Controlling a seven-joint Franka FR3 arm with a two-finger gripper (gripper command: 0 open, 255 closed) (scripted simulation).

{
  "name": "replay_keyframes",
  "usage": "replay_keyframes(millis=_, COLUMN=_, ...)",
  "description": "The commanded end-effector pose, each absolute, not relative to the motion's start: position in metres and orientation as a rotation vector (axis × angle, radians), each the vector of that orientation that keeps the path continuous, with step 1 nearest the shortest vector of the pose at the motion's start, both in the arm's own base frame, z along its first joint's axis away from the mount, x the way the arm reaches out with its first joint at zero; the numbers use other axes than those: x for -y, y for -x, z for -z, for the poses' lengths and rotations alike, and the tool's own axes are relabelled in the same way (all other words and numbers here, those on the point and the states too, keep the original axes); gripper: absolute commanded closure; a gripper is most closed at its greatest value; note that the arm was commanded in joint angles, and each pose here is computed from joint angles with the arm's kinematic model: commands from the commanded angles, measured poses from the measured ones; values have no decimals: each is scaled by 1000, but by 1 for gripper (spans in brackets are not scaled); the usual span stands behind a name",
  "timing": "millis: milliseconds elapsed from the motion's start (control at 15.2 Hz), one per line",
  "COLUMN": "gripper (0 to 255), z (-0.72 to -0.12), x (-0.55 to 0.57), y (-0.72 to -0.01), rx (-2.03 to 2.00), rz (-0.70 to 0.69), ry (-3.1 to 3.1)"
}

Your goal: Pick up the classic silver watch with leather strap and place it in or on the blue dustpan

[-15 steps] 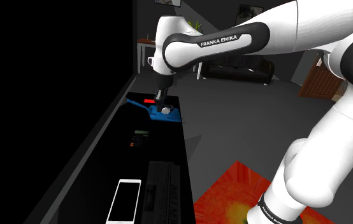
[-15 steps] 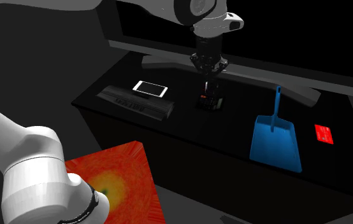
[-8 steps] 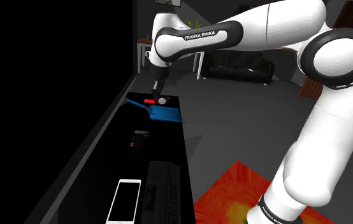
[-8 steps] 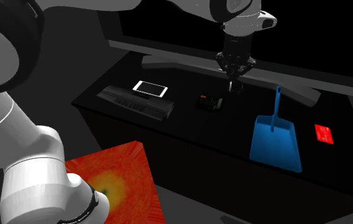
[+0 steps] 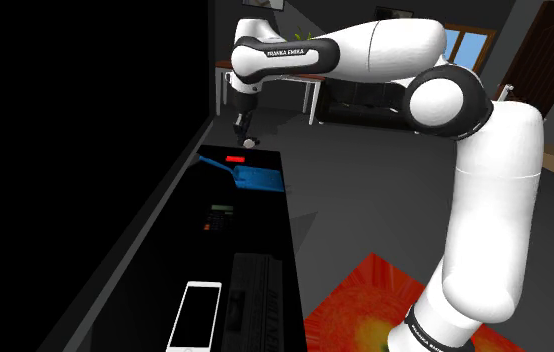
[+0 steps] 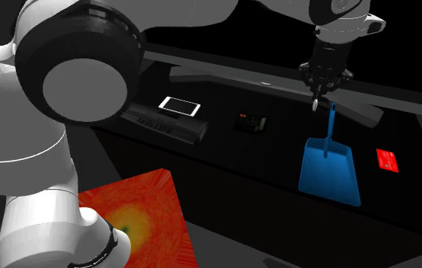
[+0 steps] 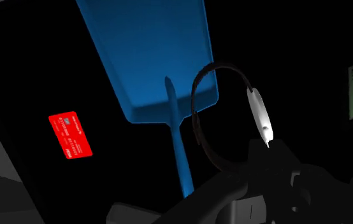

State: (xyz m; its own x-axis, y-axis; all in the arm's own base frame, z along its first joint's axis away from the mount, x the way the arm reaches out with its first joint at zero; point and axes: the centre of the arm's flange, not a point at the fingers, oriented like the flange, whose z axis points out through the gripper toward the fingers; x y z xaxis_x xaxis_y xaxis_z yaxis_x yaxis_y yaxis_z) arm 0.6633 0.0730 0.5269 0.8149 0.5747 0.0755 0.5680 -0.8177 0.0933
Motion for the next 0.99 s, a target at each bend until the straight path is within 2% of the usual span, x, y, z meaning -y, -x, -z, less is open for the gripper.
replay_keyframes(millis=0, gripper=255, z=-529, x=-58, y=-684, rx=-924, rz=-153, ry=-2929)
replay_keyframes(millis=330, gripper=255, z=-533, x=-26, y=-740, rx=-924, rz=-153, ry=-2929)
replay_keyframes(millis=924, gripper=255, z=-485, x=-26, y=-740, rx=-924, rz=-153, ry=-2929)
